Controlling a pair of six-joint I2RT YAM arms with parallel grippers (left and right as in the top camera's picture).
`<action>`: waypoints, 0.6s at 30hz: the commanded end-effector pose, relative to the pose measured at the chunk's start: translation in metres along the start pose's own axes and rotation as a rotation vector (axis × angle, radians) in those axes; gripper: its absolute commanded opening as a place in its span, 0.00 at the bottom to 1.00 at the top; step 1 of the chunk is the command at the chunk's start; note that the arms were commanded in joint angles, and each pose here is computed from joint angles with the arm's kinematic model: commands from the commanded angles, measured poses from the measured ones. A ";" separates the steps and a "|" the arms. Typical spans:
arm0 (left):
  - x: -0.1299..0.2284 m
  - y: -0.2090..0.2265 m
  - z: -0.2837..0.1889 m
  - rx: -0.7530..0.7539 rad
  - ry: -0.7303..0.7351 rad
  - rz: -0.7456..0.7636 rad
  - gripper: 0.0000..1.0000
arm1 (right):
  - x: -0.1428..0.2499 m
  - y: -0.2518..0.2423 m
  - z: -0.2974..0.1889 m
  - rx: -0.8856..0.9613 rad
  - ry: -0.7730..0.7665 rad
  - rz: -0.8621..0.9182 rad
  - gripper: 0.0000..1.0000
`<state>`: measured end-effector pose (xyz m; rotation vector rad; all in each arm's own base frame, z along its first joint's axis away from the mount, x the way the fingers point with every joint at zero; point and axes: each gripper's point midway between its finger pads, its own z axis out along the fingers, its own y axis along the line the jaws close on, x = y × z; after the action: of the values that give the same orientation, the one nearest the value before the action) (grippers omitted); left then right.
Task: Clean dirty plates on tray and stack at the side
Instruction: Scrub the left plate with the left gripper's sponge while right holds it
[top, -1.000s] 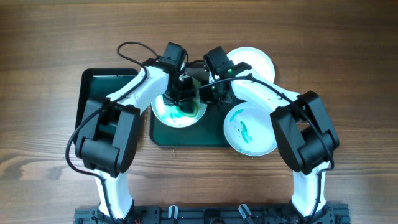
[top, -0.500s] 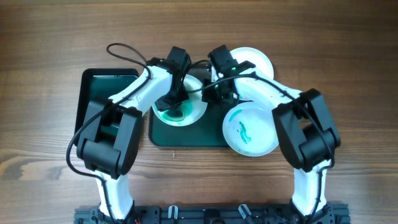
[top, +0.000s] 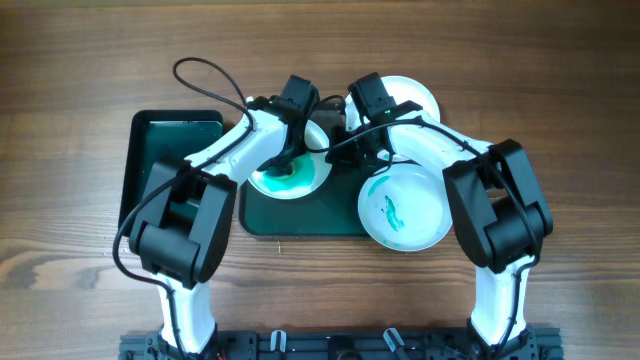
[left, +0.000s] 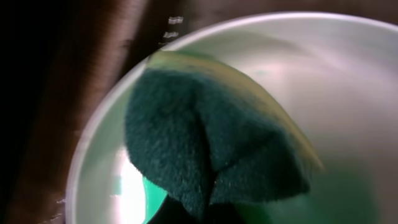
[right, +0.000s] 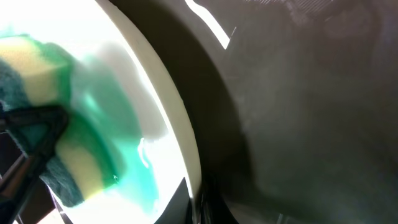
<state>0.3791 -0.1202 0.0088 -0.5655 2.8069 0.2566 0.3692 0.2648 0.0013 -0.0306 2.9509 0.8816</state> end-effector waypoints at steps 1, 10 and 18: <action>0.020 0.011 0.012 -0.025 0.098 0.040 0.04 | 0.012 -0.009 0.011 0.000 0.051 0.018 0.04; 0.069 -0.097 -0.036 0.717 0.327 0.474 0.04 | 0.013 -0.010 0.011 0.001 0.054 0.020 0.04; -0.028 0.011 0.010 -0.030 -0.065 0.045 0.04 | 0.013 -0.010 0.011 0.002 0.053 0.020 0.04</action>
<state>0.3908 -0.1741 0.0059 -0.1989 2.9074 -0.1508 0.3696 0.2624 0.0017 -0.0235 2.9527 0.8947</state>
